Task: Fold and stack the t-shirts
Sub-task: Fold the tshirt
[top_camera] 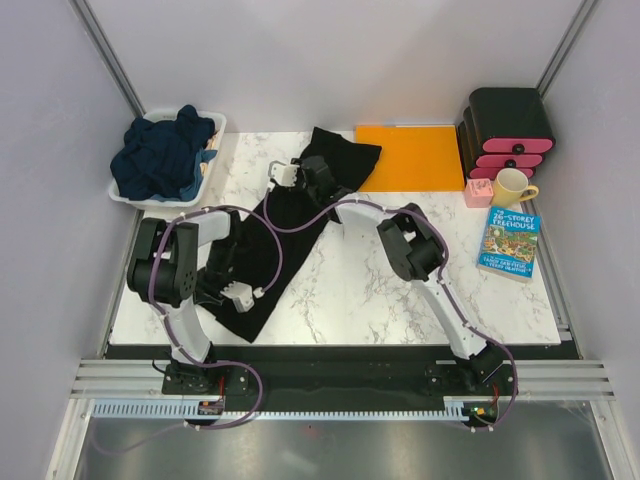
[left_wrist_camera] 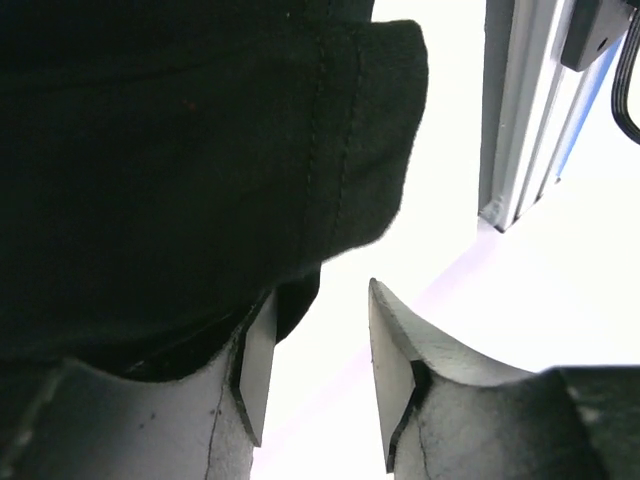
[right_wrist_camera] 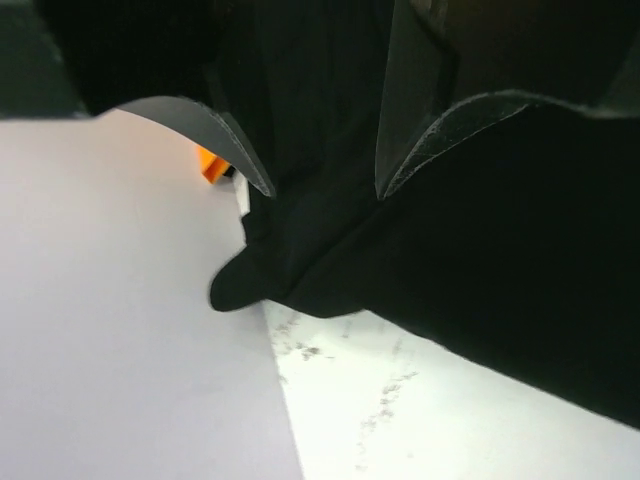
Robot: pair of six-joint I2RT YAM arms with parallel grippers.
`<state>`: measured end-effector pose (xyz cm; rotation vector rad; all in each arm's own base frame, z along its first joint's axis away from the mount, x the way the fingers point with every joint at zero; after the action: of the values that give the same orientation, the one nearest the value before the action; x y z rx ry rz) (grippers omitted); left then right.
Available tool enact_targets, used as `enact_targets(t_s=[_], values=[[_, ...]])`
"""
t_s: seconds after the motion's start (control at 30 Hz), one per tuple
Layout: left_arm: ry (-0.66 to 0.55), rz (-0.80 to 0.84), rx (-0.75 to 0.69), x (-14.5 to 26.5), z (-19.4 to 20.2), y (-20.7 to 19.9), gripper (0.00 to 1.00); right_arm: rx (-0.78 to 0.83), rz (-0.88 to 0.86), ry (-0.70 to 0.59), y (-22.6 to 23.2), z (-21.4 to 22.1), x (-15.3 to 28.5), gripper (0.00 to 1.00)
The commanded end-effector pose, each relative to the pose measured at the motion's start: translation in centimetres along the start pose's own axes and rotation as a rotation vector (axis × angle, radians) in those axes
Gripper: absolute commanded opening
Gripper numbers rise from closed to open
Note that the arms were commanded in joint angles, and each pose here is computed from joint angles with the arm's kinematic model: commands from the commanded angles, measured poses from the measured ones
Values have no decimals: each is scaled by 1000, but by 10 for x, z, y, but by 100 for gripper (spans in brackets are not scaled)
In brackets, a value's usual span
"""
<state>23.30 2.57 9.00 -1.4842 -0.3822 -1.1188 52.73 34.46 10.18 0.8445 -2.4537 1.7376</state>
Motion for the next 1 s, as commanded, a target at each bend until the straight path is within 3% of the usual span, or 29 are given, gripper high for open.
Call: enact_targets(t_s=[0.0,0.17,0.3,0.33,0.37,0.4,0.43,0.47,0.5,0.7,0.97], values=[[-58,-140,-18,27,-3,2,51,-69,120,-91,-67,-53,43,51],[-54,-201,33,51,2,-8,52,-76,160,-57,-96,-60,66,52],[-93,-327,145,88,13,-8,52,-111,171,53,-103,-44,82,48],[-117,-361,179,97,16,-6,52,-128,175,70,-106,-39,86,43],[-145,-400,218,107,19,-4,52,-170,174,98,-103,-31,87,22],[-210,-470,314,124,26,2,45,-181,151,137,-95,-20,87,3],[-241,-502,366,132,31,4,37,-201,145,169,-91,-14,88,0],[-284,-527,458,138,36,7,10,-234,129,195,-87,-3,88,0],[-345,-584,526,147,48,13,2,-247,90,222,-77,5,88,0],[-495,-559,750,124,77,4,2,-367,-30,356,-52,55,74,0],[-524,-700,867,139,90,-22,2,-338,-86,395,-25,92,41,0]])
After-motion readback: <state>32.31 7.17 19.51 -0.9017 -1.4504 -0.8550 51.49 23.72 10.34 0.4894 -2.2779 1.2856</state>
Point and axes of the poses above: each gripper's point midway between its finger pads, its own x axis back along the fingers, its own y axis along the line the jaws close on, z = x × y, the point moved 8 cm from there along x, back along the fingers, and after that the axes turned 3 degrees about x, right-handed, at the moved point
